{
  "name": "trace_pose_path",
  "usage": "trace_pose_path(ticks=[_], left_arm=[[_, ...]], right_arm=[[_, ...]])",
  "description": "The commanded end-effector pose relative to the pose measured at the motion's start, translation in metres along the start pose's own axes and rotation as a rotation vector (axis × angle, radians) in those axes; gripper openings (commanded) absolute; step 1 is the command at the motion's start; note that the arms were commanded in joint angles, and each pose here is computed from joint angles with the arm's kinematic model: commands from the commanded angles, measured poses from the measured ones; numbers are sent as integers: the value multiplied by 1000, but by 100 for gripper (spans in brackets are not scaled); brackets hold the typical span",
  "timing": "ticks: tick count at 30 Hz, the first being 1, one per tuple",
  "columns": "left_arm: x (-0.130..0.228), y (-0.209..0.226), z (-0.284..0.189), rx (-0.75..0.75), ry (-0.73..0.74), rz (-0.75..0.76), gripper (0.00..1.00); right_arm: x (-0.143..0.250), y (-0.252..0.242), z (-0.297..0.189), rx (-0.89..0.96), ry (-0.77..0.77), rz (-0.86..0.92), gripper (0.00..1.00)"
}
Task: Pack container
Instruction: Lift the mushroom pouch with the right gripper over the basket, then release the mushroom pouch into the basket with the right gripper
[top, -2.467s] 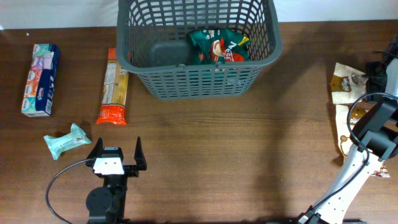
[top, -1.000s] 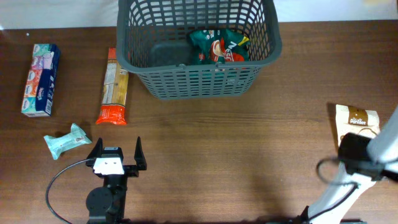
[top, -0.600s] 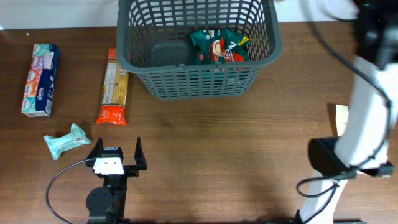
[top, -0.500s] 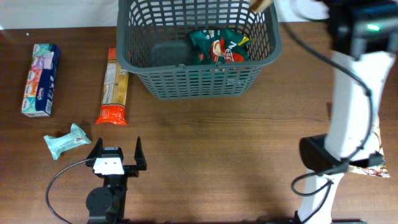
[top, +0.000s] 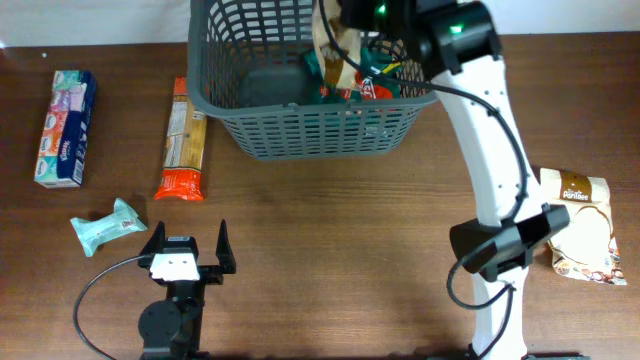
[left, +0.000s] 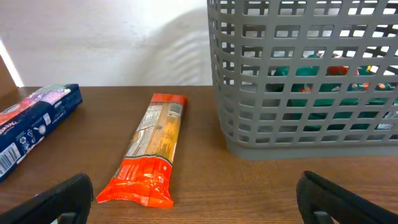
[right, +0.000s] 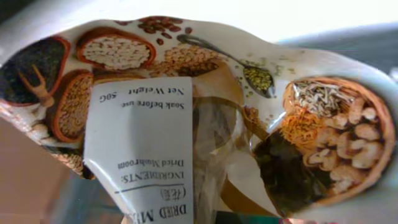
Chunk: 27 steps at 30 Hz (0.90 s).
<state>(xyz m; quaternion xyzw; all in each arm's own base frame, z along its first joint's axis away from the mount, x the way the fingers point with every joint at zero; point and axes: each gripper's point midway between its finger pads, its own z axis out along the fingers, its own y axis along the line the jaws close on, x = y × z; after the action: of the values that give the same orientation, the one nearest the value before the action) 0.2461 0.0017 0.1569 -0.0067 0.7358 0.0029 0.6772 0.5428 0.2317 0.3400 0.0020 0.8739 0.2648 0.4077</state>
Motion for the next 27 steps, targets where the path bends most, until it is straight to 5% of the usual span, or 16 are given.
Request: trace_pose_path(ticks=[1, 13, 20, 27], left_arm=[[1, -1, 0, 9, -3, 15, 99], [1, -1, 0, 9, -3, 15, 99], [1, -1, 0, 9, -3, 15, 99], [1, -1, 0, 9, -3, 15, 99]], right_arm=[[25, -42, 28, 134, 59, 10, 4], [87, -104, 61, 253, 221, 60, 6], [82, -105, 61, 249, 204, 61, 64], [60, -102, 56, 231, 142, 59, 97]])
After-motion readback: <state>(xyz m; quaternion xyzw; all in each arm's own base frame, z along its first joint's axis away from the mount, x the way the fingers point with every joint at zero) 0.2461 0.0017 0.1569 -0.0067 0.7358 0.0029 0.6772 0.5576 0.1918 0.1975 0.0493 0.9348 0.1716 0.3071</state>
